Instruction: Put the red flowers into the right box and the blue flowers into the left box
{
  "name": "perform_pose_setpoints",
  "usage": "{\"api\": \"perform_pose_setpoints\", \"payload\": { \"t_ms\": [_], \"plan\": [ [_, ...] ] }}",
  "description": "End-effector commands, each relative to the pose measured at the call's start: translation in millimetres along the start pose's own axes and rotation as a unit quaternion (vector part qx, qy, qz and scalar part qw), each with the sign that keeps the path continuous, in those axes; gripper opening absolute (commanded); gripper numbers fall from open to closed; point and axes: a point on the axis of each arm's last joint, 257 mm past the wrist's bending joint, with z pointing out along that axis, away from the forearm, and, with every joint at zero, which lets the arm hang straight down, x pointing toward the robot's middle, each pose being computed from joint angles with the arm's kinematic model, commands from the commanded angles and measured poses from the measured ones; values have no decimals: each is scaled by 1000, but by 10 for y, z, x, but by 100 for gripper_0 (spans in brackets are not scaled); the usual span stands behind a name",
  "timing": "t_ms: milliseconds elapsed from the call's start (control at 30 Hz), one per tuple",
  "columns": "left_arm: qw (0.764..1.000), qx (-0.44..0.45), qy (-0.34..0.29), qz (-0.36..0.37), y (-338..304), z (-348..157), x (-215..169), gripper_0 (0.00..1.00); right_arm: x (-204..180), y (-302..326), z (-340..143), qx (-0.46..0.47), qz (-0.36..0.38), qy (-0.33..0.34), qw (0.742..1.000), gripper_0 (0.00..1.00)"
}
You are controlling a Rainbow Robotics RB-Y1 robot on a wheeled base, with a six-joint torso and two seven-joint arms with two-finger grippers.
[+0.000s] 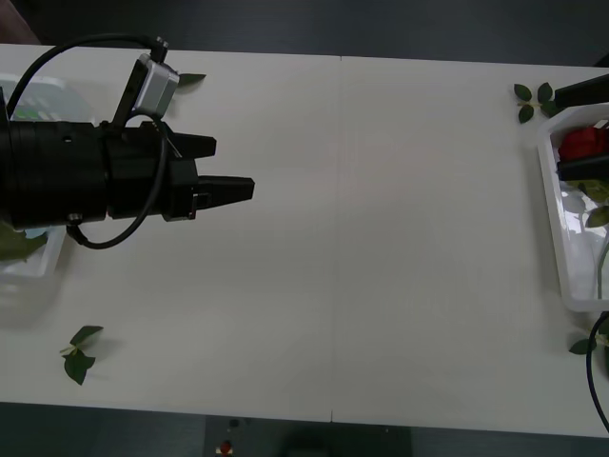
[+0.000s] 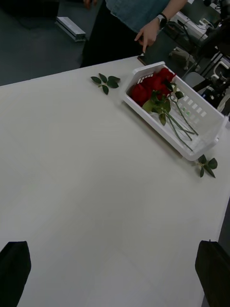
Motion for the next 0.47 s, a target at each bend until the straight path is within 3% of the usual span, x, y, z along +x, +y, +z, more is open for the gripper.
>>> {"api": "perform_pose_setpoints", "payload": {
  "t_ms": [33, 467],
  "plan": [
    [1000, 6, 5, 12, -10, -49, 9, 100, -171, -49, -72, 14, -41, -3, 999, 100],
    [1000, 7, 4, 12, -13, -49, 8, 100, -171, -49, -72, 14, -41, -3, 999, 100]
  ]
}}
